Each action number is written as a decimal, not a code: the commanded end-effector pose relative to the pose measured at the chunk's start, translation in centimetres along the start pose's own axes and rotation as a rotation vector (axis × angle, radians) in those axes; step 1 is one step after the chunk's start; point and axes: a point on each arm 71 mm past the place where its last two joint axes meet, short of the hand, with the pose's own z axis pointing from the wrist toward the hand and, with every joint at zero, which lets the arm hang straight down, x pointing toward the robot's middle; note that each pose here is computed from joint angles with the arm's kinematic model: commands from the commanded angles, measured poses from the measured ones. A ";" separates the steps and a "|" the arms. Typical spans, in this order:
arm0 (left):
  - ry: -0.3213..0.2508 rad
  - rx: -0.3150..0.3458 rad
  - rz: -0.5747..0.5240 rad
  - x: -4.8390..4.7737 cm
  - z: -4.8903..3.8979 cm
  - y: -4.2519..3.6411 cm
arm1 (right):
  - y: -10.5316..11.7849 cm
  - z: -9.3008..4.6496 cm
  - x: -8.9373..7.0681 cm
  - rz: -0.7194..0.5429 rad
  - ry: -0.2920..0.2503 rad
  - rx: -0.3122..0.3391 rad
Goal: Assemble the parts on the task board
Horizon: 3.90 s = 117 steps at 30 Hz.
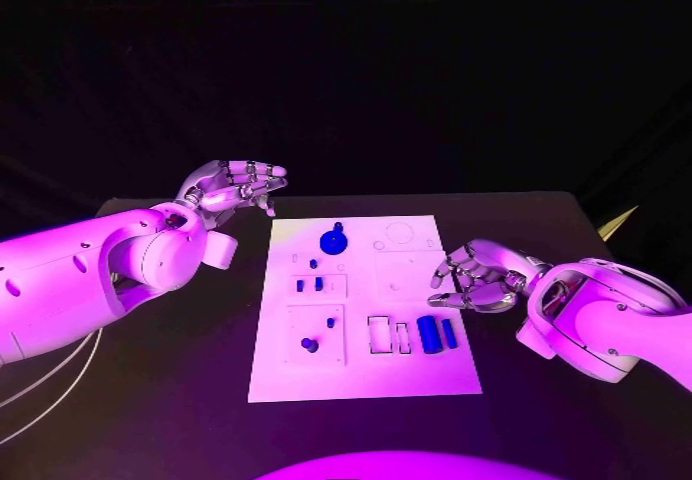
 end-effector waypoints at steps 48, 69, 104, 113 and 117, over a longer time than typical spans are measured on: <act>0.009 -0.011 -0.027 -0.18 -0.34 0.61 | -1.0 0.4 6.5 -0.121 0.087 0.188; 0.018 -0.015 -0.030 -0.12 -0.42 0.62 | -0.9 1.2 8.4 -0.171 0.115 0.218; 0.014 -0.012 -0.028 -0.29 -0.43 0.61 | 2.0 0.2 5.6 0.049 -0.009 0.179; 0.016 -0.013 -0.027 -0.19 -0.41 0.61 | 2.4 1.2 6.9 0.081 0.107 0.218; 0.018 -0.013 -0.027 -0.12 -0.40 0.60 | 2.9 1.8 7.6 0.086 0.144 0.223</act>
